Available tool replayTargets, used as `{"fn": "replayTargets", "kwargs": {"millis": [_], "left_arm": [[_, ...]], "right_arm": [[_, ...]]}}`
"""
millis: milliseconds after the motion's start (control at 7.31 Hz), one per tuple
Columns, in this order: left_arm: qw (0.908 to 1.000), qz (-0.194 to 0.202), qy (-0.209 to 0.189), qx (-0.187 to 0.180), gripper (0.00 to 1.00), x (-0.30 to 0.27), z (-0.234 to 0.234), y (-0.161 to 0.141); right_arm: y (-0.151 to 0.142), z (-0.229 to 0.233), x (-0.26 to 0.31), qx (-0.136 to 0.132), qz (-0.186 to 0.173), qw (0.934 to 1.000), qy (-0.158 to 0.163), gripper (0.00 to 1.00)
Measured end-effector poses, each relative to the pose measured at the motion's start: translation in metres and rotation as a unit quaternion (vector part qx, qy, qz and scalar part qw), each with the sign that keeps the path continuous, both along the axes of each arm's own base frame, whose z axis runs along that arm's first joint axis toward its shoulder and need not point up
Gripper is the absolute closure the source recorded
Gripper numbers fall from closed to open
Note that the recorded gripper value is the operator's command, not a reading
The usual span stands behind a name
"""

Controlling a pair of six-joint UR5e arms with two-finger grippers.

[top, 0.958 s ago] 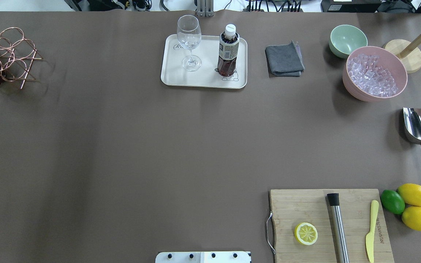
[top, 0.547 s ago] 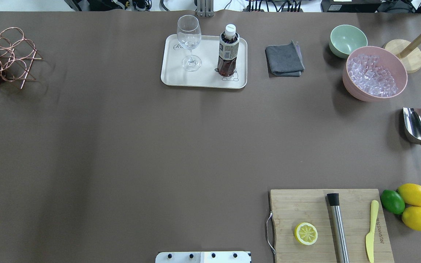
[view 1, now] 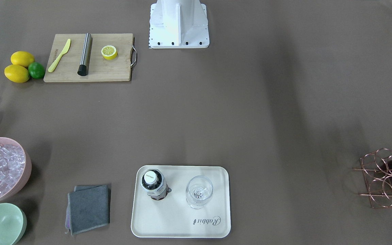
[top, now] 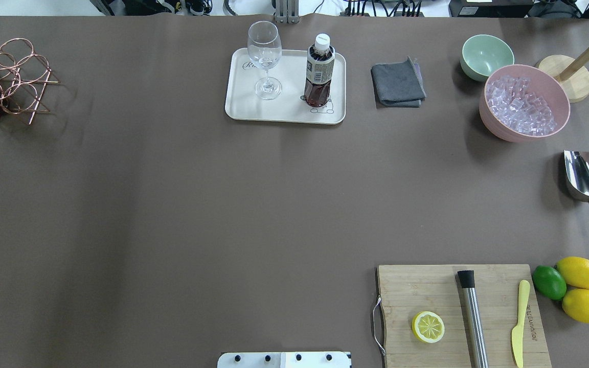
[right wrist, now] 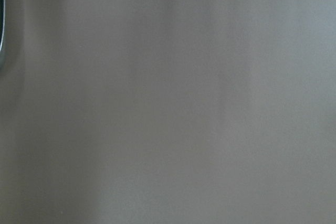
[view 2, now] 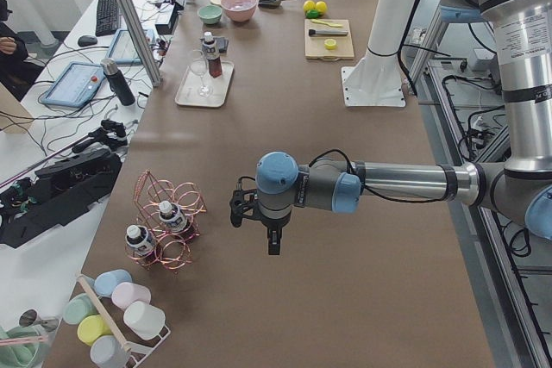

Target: Take tea from basket to plate

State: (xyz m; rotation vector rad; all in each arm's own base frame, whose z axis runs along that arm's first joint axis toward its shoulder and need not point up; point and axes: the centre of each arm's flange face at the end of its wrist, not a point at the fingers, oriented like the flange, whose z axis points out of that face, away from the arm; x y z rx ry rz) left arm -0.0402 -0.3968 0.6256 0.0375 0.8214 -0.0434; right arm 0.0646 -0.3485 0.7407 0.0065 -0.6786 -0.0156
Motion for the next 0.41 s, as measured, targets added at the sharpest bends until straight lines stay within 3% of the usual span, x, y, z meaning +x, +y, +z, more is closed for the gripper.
{"fn": "replayTargets", "kwargs": {"millis": [411], "left_arm": [[1.0, -0.004, 0.0, 0.002, 0.04, -0.0025, -0.0027, 0.0]], "right_arm": [[0.0002, 0.0, 0.0011, 0.001, 0.001, 1.0, 0.0, 0.0]]}}
